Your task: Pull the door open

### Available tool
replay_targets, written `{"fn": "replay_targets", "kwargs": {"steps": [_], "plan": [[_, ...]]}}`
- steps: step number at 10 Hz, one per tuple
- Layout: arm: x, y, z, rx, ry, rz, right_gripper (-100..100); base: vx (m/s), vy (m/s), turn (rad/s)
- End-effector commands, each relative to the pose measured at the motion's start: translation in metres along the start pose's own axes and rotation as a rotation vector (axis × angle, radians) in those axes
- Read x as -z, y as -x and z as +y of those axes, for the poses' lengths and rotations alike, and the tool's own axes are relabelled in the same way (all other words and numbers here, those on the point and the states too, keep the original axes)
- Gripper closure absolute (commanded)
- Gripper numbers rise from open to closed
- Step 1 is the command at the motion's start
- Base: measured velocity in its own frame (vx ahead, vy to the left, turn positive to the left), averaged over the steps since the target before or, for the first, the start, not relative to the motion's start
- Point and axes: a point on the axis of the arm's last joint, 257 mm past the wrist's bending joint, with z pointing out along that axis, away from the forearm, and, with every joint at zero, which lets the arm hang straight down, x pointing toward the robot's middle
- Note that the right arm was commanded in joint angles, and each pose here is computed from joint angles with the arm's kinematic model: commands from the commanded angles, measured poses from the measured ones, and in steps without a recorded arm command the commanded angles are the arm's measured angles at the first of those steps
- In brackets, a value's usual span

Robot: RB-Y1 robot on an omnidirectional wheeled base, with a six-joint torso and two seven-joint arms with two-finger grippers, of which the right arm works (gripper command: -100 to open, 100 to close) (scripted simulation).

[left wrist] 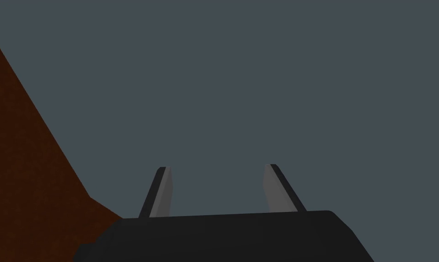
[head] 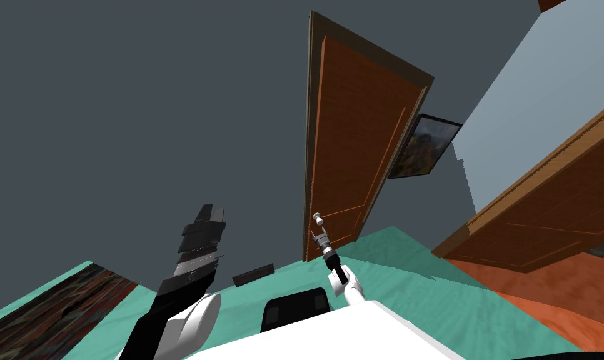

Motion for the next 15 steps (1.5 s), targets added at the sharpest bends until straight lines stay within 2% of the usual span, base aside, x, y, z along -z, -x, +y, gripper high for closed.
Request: {"fn": "replay_targets", "kwargs": {"steps": [1, 3, 4, 5, 10, 11, 14, 15], "plan": [[-0.0046, 0.001, 0.012, -0.009, -0.006, 0.001, -100, 0.227, -0.150, -0.053], [-0.0084, 0.001, 0.023, -0.022, -0.009, 0.002, -100, 0.214, -0.150, -0.081], [-0.0040, -0.001, 0.024, -0.023, -0.003, 0.004, -100, 0.098, -0.051, -0.003], [-0.0040, -0.001, 0.024, -0.023, -0.003, 0.004, 100, -0.019, 0.007, 0.008], [-0.0040, -0.001, 0.024, -0.023, -0.003, 0.004, 100, -0.019, 0.011, -0.001], [-0.0007, -0.002, 0.007, -0.012, -0.014, 0.006, -100, -0.101, 0.049, 0.189], [0.0082, -0.004, -0.034, 0.001, -0.044, 0.009, -100, -0.176, 0.110, 0.123], [0.0082, -0.004, -0.034, 0.001, -0.044, 0.009, -100, -0.094, 0.082, 0.037]]}}
